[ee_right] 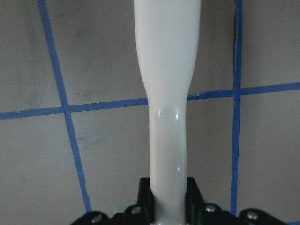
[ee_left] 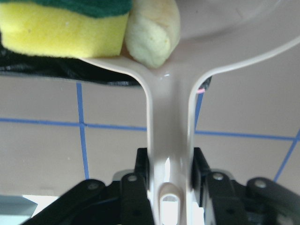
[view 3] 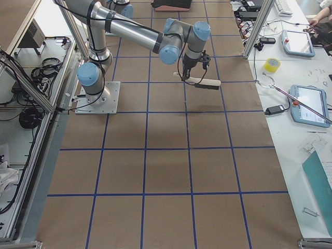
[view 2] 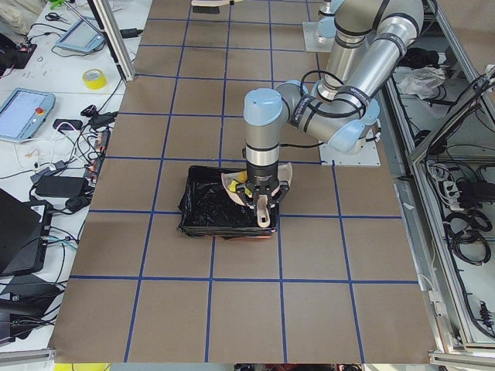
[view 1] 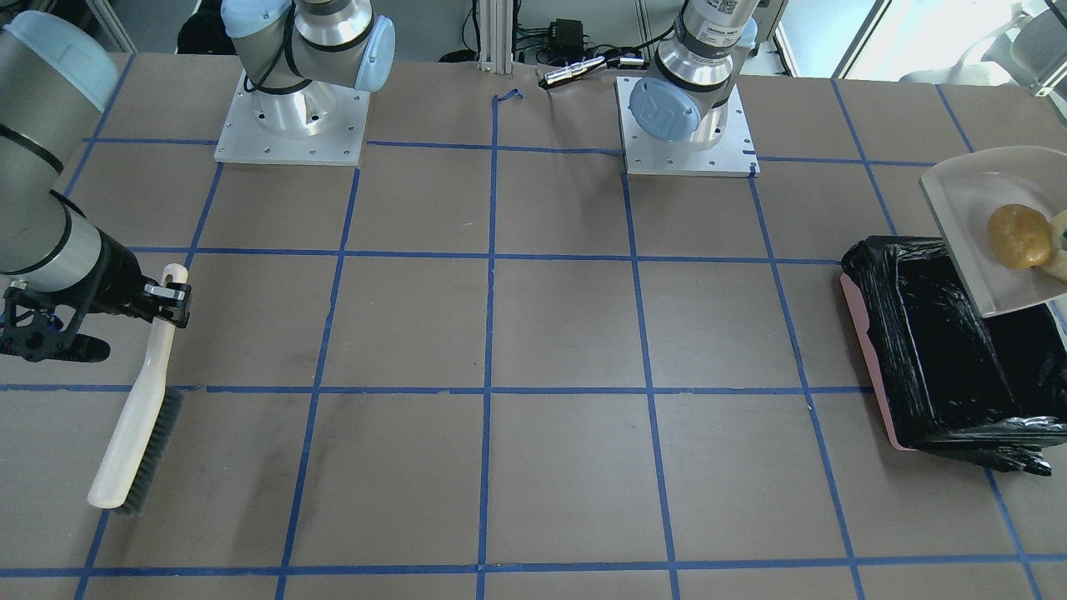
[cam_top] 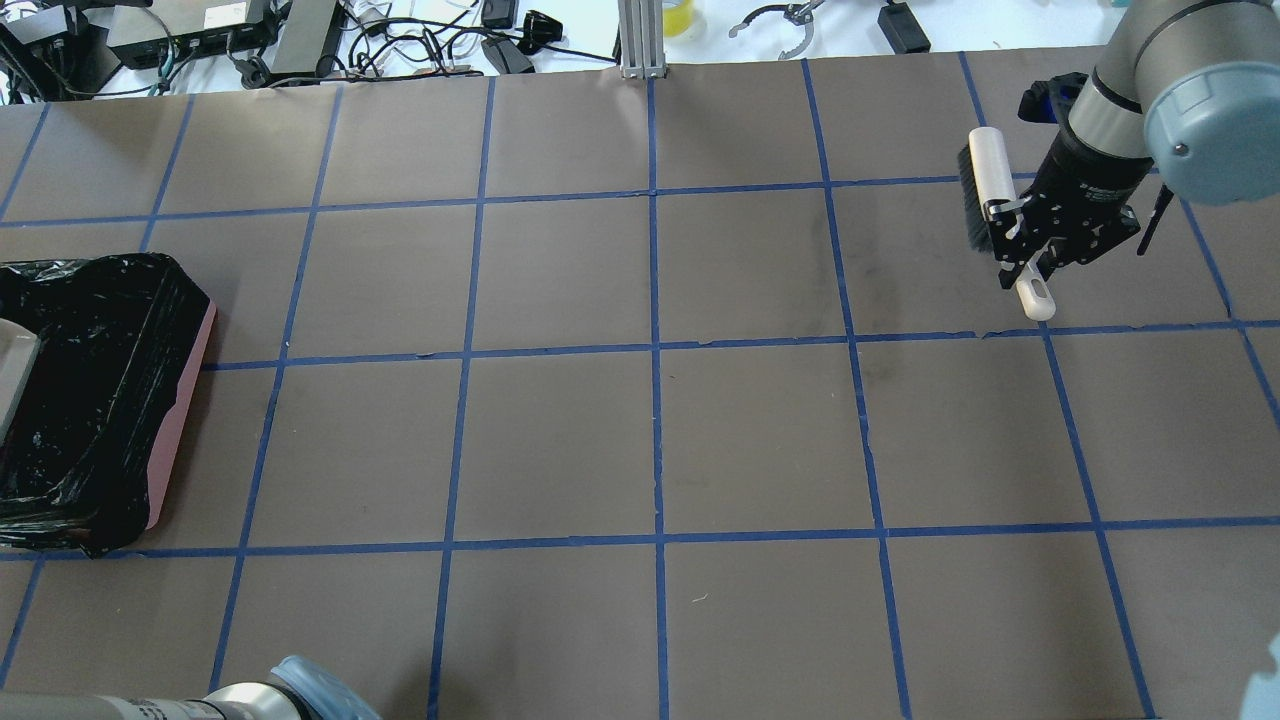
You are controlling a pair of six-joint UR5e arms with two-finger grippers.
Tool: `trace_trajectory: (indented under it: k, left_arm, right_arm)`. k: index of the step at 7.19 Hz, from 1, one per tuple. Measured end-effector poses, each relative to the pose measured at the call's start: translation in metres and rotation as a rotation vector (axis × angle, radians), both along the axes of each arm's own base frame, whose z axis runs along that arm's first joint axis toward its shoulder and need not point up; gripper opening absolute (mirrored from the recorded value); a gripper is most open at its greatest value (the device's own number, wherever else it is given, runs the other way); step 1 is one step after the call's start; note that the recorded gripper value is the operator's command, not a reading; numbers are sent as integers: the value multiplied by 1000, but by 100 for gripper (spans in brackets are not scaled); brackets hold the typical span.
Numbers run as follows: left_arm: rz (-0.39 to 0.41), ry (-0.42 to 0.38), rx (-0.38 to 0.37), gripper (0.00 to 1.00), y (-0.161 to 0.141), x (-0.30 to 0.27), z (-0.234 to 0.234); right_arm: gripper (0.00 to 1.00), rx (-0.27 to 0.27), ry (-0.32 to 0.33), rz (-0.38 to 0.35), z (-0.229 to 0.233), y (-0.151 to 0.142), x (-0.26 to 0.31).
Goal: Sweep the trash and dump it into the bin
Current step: 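Tip the dustpan into the black bin with the left gripper, then lower it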
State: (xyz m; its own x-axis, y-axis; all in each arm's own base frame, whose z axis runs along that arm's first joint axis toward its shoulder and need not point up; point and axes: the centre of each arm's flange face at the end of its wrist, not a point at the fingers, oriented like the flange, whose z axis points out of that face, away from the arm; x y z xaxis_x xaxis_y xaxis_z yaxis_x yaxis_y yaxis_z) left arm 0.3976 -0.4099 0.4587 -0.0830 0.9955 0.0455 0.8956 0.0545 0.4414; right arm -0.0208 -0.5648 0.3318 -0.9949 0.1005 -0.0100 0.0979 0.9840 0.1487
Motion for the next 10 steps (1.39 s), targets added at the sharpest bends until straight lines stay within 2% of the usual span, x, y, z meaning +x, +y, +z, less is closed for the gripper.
trace_trajectory:
  k: [1, 3, 5, 6, 8, 9, 10]
  left_arm:
    - [0, -99, 46, 0, -7, -4, 6]
    - [-20, -275, 117, 0, -37, -27, 13]
    - [-40, -375, 134, 0, -61, -50, 16]
    - [-49, -417, 104, 0, -70, -59, 21]
    - [-119, -523, -49, 0, -97, -98, 39]
    - [-207, -547, -156, 0, -115, -128, 46]
    - [-319, -529, -282, 0, -135, -158, 51]
  right_arm:
    - [0, -17, 7, 2, -16, -8, -15]
    - [0, -41, 11, 59, -54, -9, -43]
    - [0, -51, 25, 128, -74, -3, -61]
    - [0, -48, 37, 147, -77, -2, -66]
    - [0, -39, 45, 146, -79, 1, -75]
    - [0, -35, 44, 136, -81, 2, -80]
    - [0, -30, 43, 128, -83, 2, -84]
